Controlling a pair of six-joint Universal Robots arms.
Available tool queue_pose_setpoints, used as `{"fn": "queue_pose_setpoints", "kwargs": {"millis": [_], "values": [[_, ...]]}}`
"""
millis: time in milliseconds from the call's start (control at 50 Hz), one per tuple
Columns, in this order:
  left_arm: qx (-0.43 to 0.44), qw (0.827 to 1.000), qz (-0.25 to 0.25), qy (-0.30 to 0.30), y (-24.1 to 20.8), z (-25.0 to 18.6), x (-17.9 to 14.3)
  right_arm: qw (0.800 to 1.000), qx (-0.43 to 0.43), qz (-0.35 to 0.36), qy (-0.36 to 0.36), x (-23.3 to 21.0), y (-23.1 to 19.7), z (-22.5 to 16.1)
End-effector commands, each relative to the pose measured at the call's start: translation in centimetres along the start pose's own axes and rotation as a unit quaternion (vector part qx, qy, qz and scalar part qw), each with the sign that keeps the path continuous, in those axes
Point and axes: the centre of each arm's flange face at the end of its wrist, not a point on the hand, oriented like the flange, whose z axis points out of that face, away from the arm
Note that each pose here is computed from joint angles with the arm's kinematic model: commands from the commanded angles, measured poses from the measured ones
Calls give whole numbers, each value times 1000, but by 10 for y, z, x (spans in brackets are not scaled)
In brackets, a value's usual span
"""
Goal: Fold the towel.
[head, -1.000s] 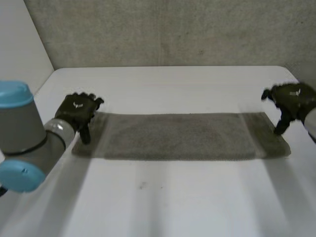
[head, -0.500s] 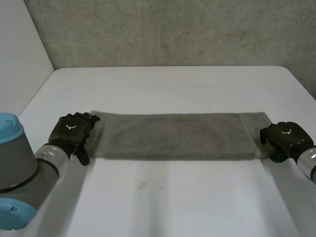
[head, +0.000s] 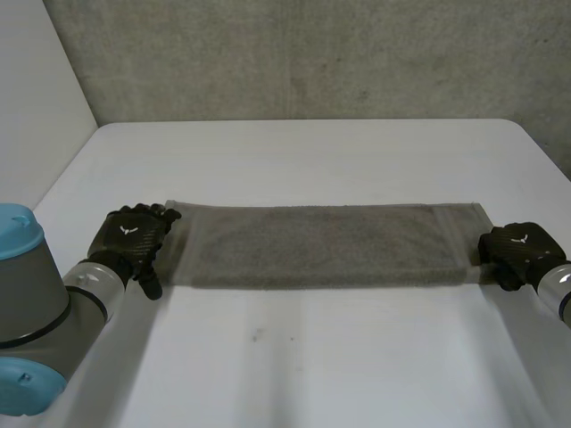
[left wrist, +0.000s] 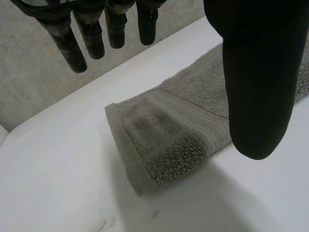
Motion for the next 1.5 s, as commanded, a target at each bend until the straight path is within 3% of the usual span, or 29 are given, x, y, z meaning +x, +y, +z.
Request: {"fn": "queue_pose_setpoints", "kwargs": {"millis": [20, 80, 180, 300, 380, 400, 440, 520, 560, 620, 660, 680, 720, 820, 940, 1160, 1340, 1500], "values": [[-3, 1000, -1, 1, 2, -1, 1, 999, -4, 0, 36, 26, 2, 4], [-3, 1000, -1, 1, 2, -1, 1, 998, -11, -2, 59, 40, 5, 5], [1, 1000, 0, -1, -1, -3, -1, 986, -53, -31, 155, 105, 13, -1], [8, 1000, -2, -9, -5, -3, -6, 985, -57, -48, 156, 116, -1, -1], [13, 1000, -2, -12, -8, -4, -7, 989, 29, -48, 135, 91, -67, -1], [13, 1000, -2, -12, -8, -4, -7, 989, 29, -48, 135, 91, -67, -1], [15, 1000, -2, -13, -9, -5, -8, 989, 99, -36, 105, 60, -115, -5], [16, 1000, -2, -13, -10, -5, -8, 986, 154, -24, 52, 16, -152, -8], [16, 1000, -2, -15, -10, -5, -9, 979, 200, -23, -25, -47, -181, -18], [15, 1000, -3, -14, -9, -6, -8, 974, 216, -30, -67, -84, -190, -24], [13, 1000, -3, -14, -8, -7, -8, 957, 243, -48, -149, -154, -202, -41], [13, 1000, -3, -14, -8, -7, -8, 957, 243, -48, -149, -155, -202, -41], [14, 1000, -3, -14, -8, -7, -8, 943, 255, -61, -205, -208, -201, -55], [12, 1000, -4, -14, -7, -8, -8, 932, 234, -79, -267, -268, -175, -64], [12, 1000, -4, -13, -7, -8, -7, 923, 193, -100, -316, -311, -137, -75], [15, 1000, -3, -13, -8, -7, -7, 938, 191, -87, -276, -282, -154, -80], [39, 999, 2, -7, -21, -9, -2, 961, 181, -8, -208, -208, -172, -79], [73, 997, -5, 22, -38, -15, 17, 980, 119, 28, -157, -154, -138, -65]]}}
